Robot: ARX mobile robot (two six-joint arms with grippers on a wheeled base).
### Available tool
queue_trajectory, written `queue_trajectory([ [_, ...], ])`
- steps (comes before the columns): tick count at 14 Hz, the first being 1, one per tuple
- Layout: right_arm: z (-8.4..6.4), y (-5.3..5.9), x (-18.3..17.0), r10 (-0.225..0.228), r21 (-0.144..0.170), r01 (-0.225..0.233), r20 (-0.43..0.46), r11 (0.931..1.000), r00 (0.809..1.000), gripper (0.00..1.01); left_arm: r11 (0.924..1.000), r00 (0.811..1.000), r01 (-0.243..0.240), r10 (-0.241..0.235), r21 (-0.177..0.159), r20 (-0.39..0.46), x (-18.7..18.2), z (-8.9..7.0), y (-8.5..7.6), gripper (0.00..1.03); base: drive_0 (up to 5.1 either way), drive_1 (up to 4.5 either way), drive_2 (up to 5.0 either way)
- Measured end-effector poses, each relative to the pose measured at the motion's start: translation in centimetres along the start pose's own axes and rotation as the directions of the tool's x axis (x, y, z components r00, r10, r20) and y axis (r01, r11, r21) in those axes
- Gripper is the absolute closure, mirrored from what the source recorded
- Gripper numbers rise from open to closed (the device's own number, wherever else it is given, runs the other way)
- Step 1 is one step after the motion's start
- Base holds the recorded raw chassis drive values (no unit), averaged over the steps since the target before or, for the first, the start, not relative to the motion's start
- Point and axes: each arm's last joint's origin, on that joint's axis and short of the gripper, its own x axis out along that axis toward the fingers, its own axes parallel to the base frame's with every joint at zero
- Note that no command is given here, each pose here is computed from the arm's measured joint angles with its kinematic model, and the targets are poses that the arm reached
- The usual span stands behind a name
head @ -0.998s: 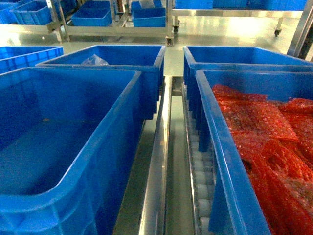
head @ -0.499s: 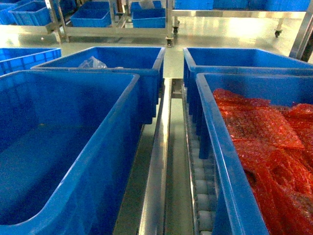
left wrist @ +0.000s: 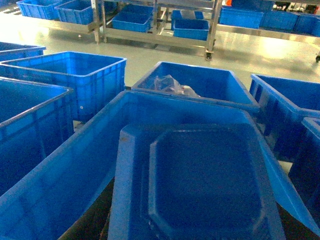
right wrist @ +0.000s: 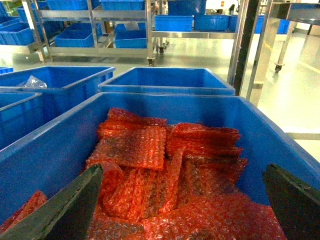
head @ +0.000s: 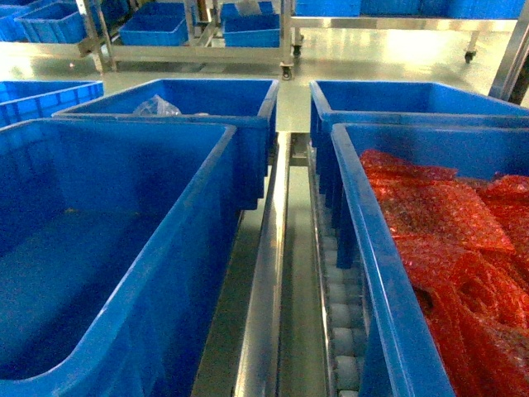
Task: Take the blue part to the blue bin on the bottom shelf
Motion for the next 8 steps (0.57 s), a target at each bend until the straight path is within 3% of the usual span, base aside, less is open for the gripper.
queue_trajectory([
  [8,0.00,0.00,0.00,0.000,0.000,0.000,0.000,1.0000,1.000,0.03,1.0000,1.000,0.000,0.000,0.000,0.000,0.00,0.00,0.00,0.60,0.0,0.00,0.0],
])
